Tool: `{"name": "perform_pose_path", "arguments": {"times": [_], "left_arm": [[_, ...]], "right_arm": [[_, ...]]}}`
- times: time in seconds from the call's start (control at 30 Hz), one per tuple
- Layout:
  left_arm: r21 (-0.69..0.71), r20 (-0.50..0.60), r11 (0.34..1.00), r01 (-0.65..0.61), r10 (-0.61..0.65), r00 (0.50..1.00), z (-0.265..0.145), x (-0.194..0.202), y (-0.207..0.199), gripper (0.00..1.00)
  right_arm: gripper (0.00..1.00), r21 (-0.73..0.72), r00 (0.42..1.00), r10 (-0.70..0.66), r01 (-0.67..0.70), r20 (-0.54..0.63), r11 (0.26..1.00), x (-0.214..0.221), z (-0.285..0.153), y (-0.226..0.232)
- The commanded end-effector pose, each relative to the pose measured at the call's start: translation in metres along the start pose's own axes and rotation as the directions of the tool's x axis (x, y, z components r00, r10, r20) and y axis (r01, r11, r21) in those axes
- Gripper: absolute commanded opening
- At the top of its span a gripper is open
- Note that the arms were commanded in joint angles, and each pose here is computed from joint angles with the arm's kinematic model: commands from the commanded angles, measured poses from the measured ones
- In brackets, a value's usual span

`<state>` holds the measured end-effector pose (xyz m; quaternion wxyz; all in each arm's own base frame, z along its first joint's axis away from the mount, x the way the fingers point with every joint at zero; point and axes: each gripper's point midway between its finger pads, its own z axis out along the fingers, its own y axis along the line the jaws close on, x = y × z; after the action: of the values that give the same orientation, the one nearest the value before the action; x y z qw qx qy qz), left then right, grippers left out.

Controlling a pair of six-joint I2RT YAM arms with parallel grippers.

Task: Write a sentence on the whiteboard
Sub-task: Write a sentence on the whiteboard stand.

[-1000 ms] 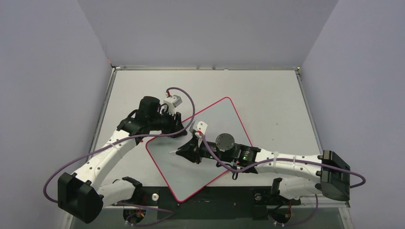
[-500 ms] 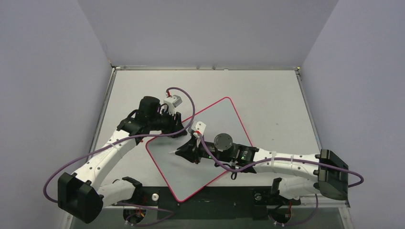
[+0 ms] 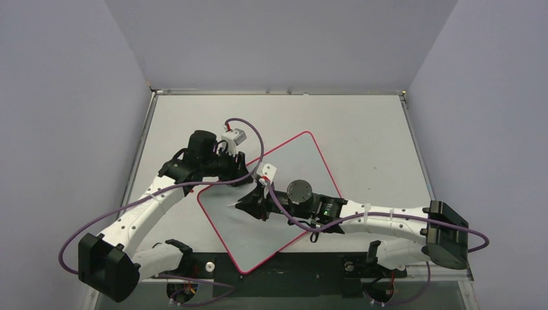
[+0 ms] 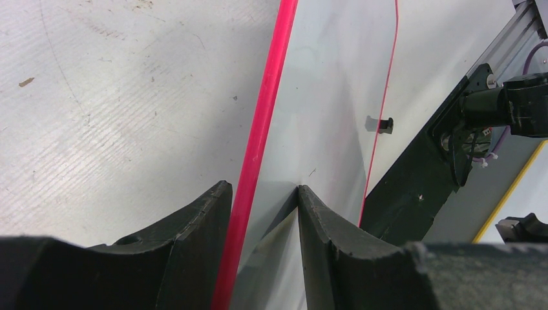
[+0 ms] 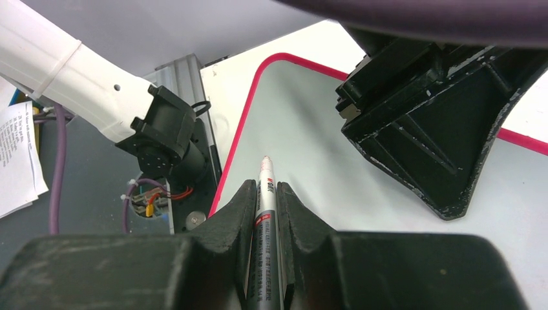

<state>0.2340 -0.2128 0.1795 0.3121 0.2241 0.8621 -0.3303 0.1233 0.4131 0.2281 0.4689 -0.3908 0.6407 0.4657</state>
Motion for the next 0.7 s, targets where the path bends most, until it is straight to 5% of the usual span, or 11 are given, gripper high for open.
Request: {"name": "perform_pose_path", "arguments": {"times": [0.0, 0.67], "left_arm": [[-0.070, 0.103, 0.995, -0.074, 0.081, 0.991, 0.000, -0.028, 0.012, 0.00], [-0.085, 0.096, 0.994, -0.064, 0.072, 0.993, 0.001, -0.026, 0.016, 0.00]], "right_arm": [[0.00, 0.003, 0.995, -0.022, 0.022, 0.100, 1.000, -0.034, 0.009, 0.004], [0.00, 0.069, 0.996, -0.079, 0.077, 0.029, 0.995, -0.012, 0.029, 0.002]]}}
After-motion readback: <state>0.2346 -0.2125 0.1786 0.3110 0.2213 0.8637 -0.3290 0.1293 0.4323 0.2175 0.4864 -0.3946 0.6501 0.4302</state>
